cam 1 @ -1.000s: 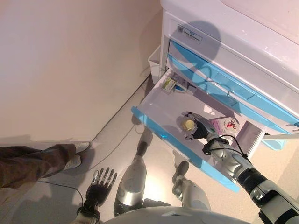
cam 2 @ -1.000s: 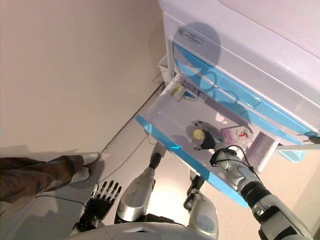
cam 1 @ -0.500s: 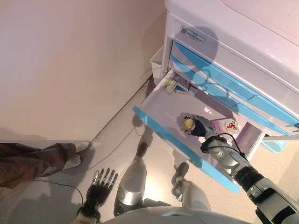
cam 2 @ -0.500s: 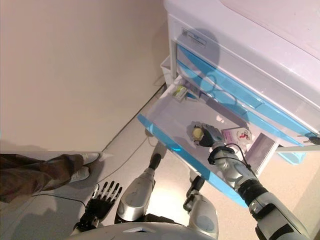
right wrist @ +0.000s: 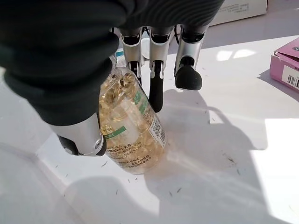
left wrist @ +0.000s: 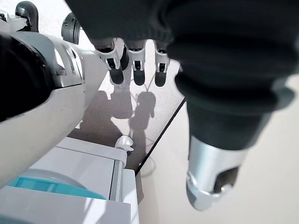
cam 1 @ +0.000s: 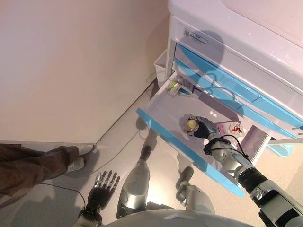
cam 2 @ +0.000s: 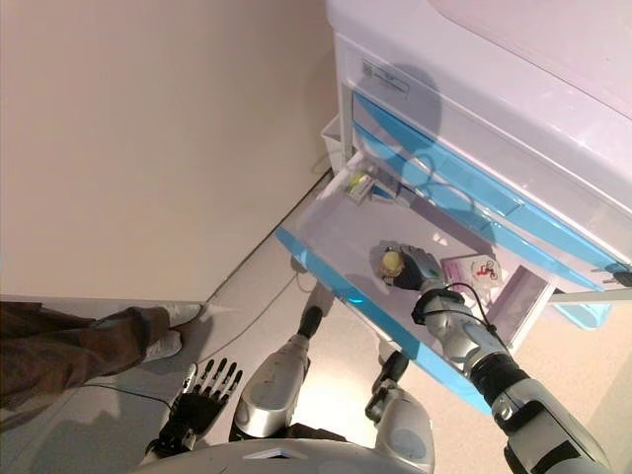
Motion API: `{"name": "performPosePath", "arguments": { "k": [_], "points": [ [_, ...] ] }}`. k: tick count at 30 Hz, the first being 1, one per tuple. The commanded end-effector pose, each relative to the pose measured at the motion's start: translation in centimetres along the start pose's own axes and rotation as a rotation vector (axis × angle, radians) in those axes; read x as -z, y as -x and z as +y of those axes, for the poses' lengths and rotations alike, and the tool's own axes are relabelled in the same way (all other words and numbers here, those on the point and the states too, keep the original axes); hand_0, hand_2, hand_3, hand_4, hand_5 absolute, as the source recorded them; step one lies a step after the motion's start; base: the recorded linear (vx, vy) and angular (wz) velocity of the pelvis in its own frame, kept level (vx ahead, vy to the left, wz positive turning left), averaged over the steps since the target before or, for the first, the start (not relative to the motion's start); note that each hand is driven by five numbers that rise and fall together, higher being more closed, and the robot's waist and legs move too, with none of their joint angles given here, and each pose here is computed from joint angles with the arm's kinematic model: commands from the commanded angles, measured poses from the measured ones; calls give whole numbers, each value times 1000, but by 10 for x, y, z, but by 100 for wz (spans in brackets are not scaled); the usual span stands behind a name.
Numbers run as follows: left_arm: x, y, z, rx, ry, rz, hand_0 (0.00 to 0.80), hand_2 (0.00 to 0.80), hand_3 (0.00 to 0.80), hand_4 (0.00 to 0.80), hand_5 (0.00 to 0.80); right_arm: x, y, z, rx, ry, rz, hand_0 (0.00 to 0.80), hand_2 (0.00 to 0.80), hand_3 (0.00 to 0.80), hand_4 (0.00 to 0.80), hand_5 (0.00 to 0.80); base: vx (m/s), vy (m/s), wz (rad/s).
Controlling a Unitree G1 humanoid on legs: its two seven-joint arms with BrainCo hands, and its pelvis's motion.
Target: Open the drawer and pick up the medicine
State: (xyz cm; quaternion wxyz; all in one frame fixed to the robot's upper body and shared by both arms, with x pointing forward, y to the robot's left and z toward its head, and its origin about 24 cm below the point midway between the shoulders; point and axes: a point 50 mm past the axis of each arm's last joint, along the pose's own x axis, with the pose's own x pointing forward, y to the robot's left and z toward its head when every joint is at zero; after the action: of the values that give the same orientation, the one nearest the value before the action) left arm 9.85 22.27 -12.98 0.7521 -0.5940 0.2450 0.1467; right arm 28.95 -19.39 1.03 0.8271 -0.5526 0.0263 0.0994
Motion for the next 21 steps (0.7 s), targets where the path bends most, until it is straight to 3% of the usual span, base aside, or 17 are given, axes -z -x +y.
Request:
{"name": "performPosePath", "arguments": {
  "k": [1, 9, 21],
  "points": [
    [1, 14, 11, -34, -51, 38, 0, 0, 0, 0, 0, -20, 2, 5, -5, 4, -115, 800, 800, 800, 800, 800, 0, 0, 0],
    [0, 18, 14, -55, -50, 24, 0, 0, 0, 0, 0, -60, 11, -37, 58, -3, -337, 800, 800, 800, 800, 800, 12, 0, -2],
    [7, 27, 25, -119, -3, -10, 0, 0, 0, 0, 0, -122, 57, -108, 2, -8, -752, 800, 800, 800, 800, 800, 43, 16, -14]
  ]
}}
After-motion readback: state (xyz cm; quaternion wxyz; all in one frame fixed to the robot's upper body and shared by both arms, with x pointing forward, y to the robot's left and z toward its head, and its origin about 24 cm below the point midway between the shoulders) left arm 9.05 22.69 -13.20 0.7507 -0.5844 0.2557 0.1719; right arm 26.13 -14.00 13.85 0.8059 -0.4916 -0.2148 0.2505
